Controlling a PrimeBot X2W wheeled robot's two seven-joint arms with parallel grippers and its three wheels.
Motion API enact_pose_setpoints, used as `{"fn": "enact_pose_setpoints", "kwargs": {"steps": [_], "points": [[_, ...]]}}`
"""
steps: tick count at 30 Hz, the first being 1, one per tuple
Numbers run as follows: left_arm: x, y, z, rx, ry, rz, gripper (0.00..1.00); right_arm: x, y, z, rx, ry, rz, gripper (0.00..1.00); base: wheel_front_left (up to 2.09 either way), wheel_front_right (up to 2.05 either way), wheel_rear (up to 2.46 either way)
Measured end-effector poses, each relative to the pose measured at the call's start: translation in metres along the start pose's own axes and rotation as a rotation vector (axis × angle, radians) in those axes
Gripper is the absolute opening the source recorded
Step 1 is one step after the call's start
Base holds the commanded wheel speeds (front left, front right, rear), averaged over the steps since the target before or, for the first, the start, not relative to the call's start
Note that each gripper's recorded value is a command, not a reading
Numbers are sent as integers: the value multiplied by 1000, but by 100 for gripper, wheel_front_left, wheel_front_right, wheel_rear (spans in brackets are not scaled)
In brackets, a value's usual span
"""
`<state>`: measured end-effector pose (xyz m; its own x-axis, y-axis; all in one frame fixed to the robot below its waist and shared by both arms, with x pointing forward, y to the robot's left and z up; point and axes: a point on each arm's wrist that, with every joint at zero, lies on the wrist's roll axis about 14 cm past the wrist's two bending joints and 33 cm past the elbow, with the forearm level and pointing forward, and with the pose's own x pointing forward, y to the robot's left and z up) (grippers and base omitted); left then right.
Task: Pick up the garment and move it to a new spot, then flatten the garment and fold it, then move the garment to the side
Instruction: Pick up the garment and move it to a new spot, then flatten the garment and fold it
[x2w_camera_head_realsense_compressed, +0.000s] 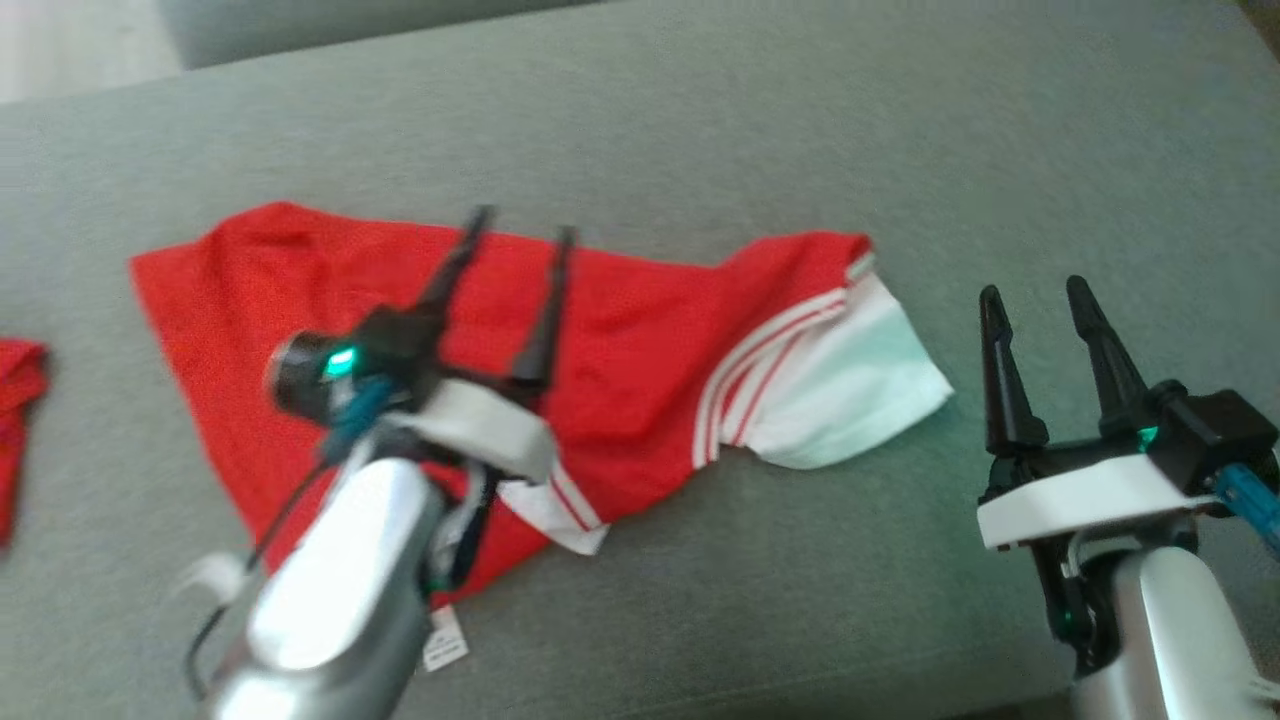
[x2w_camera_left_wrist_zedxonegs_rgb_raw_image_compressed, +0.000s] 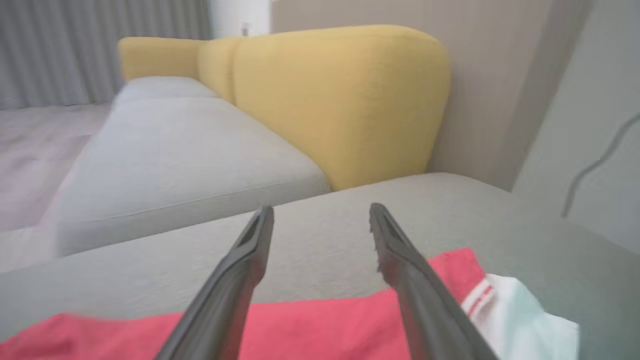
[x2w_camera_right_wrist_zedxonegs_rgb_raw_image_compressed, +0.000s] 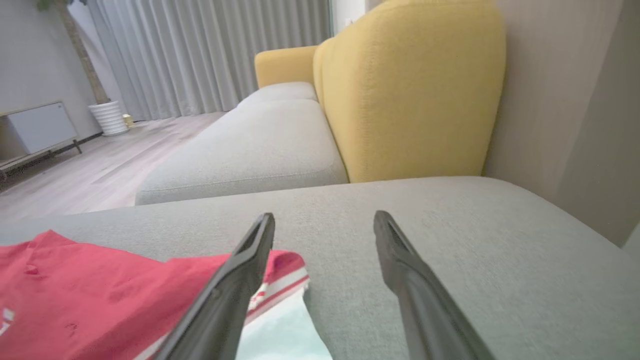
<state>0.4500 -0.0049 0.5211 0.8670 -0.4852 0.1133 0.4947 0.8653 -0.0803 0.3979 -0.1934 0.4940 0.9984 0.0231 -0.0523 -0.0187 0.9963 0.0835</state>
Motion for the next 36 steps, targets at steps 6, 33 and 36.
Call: {"fn": "enact_pose_setpoints", "kwargs": {"steps": [6,33,36], "points": [[-51,75,17,40,-23,257,100,2,20,5,-8,-9,59,100,0,0,0],[-170,96,12,90,50,434,100,-53,25,6,-35,30,67,100,0,0,0],[-170,97,13,80,48,436,100,-53,25,9,-36,25,67,100,0,0,0]]}}
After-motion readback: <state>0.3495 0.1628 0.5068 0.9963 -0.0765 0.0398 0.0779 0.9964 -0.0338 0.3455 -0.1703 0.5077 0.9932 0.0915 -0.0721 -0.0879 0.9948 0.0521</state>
